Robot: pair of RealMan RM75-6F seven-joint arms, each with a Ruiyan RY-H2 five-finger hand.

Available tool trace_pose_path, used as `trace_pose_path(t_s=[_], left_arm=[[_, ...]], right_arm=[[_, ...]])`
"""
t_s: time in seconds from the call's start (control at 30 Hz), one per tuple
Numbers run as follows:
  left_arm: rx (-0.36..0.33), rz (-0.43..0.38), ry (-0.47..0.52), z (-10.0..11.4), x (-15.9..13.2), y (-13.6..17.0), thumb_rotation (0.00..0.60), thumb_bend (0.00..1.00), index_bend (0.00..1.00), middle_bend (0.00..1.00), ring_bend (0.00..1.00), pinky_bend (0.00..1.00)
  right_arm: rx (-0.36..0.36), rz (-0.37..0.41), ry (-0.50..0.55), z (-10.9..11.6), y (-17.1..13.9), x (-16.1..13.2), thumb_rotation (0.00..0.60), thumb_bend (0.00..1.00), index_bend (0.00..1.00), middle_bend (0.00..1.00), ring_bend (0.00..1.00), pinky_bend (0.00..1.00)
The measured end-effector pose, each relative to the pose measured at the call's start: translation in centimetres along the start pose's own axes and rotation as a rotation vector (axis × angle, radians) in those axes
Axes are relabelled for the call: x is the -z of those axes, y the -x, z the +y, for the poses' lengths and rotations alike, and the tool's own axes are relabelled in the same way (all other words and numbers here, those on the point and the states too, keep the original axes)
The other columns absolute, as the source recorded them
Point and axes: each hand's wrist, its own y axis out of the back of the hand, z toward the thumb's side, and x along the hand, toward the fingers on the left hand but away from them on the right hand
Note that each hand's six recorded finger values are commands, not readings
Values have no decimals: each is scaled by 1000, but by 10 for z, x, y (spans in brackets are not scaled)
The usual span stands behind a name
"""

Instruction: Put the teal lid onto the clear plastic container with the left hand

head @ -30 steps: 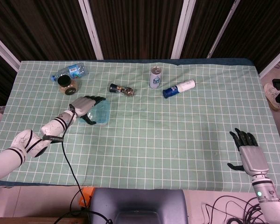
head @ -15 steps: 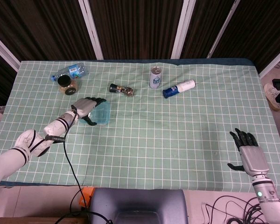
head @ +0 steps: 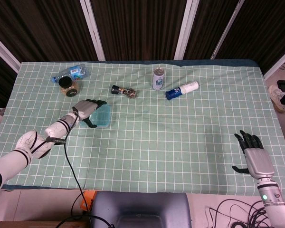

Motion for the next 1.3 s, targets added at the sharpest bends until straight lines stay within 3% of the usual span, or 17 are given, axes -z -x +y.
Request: trace_pose_path(t_s=[1.3], left_arm=[[34, 9, -125, -13, 5, 0, 600, 269, 0, 525, 596, 568]], right_arm=[[2, -1, 3, 1, 0, -1, 600, 62, 0, 0, 0, 0]])
